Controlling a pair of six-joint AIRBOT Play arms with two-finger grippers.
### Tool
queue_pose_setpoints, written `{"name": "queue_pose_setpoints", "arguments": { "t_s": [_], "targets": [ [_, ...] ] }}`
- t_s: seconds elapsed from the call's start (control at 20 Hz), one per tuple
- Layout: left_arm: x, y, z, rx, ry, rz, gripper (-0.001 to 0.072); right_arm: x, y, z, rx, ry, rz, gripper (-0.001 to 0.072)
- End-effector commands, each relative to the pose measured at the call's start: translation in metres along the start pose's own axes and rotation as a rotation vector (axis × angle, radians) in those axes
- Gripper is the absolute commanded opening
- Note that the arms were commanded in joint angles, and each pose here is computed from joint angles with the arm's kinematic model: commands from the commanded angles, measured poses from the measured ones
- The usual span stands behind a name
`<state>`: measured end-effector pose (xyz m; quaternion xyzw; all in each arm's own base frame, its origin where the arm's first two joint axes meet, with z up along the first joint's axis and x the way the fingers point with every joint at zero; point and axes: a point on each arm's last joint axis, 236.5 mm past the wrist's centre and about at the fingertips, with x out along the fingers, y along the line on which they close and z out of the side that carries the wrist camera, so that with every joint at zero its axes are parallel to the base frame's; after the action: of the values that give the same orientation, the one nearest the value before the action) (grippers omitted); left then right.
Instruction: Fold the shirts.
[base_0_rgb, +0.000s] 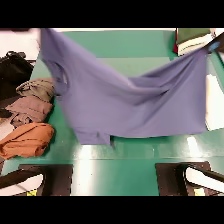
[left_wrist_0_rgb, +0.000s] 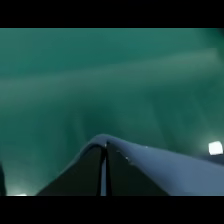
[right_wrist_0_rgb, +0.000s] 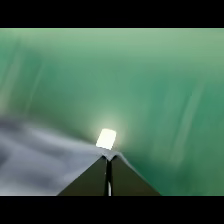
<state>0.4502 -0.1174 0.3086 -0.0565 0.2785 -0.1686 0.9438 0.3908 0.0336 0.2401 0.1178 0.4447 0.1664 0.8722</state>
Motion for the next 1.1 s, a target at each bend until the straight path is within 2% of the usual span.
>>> {"name": "queue_pose_setpoints", "arguments": {
  "t_s": [0.0,0.05,0.1,0.15,0.3,0.5,0.6,0.85,1.05],
  "targets": [
    [0.113,0.036,-0.095,-0.091,0.323,0.027,0.0130,0.112,-0.042,-0.062,0.133,0.290,0.004,0.0020],
    [0.132,0.043,-0.117,-0.133,0.391,0.036,0.0501,0.133,-0.051,-0.070,0.164,0.324,0.010,0.0100],
    [0.141,0.046,-0.134,-0.155,0.445,0.042,0.0621,0.147,-0.056,-0.077,0.190,0.357,0.023,0.0284],
    [0.144,0.049,-0.146,-0.150,0.488,0.047,0.0622,0.154,-0.059,-0.077,0.214,0.369,0.044,0.0311],
    [0.120,0.071,-0.158,-0.118,0.570,0.082,0.0622,0.143,-0.063,-0.069,0.252,0.365,0.094,0.0310],
    [0.073,0.098,-0.189,-0.206,0.664,0.116,0.0622,0.106,-0.054,-0.085,0.225,0.336,0.095,0.0310],
    [0.058,0.101,-0.230,-0.244,0.702,0.136,0.0622,0.094,-0.044,-0.099,0.207,0.322,0.094,0.0310],
    [0.054,0.059,-0.354,-0.472,0.785,0.032,0.0622,0.088,-0.026,-0.113,0.188,0.227,0.071,0.0310],
    [0.068,0.046,-0.396,-0.607,0.765,0.000,0.0622,0.091,-0.014,-0.125,0.168,0.241,0.084,0.0310]
  ]
}}
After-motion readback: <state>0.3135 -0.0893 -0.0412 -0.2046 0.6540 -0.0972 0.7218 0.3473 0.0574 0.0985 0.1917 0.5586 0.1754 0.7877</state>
